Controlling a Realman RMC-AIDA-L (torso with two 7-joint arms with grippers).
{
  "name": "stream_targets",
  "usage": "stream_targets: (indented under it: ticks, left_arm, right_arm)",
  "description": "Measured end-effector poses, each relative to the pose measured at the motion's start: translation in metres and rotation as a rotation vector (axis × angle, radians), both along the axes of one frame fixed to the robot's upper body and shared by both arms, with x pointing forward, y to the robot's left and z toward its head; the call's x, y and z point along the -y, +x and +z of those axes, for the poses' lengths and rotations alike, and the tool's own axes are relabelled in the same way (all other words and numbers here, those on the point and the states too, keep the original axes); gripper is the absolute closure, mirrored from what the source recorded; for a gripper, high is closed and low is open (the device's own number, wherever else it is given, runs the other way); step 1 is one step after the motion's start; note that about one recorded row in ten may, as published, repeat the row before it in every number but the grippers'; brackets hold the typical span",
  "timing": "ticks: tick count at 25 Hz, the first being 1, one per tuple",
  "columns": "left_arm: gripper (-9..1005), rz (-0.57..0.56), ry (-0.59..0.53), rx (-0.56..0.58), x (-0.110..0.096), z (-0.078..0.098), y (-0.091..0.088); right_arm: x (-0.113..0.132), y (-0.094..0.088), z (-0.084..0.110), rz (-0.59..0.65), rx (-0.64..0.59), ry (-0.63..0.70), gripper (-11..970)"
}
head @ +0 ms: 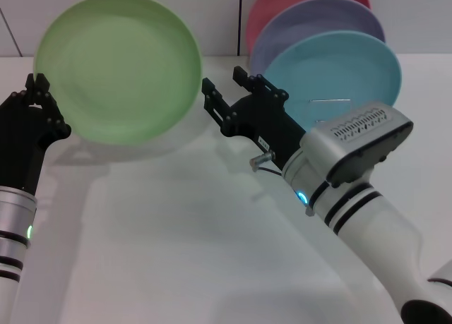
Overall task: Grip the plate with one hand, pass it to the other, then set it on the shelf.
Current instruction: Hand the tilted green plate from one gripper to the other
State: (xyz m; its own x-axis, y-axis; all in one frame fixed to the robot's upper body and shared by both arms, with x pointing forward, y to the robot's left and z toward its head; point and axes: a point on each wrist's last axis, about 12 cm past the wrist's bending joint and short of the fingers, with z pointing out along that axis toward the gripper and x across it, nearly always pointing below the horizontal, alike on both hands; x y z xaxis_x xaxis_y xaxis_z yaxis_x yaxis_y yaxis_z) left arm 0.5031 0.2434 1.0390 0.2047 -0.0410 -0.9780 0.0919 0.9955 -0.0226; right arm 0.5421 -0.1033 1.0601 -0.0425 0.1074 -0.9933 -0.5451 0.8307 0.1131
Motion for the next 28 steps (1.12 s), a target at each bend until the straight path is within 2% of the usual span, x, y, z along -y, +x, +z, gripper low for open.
stream_targets:
  ticks: [16, 22, 28]
  left_arm:
    - [963, -0.013, 0.002, 0.001, 0.002, -0.001, -0.003]
    - [963, -0.022, 0.004, 0.005, 0.003, -0.002, -0.006]
    - [964, -0.032, 0.007, 0.004, 0.005, -0.002, -0.007]
  right_arm:
    - [-0.007, 0.013, 0.007, 0.007, -0.019, -0.012, 417]
    - [-0.01, 0.014, 0.008, 0.014, -0.023, -0.013, 614]
    - [-0.011, 0.014, 0.008, 0.016, -0.024, -0.009, 646]
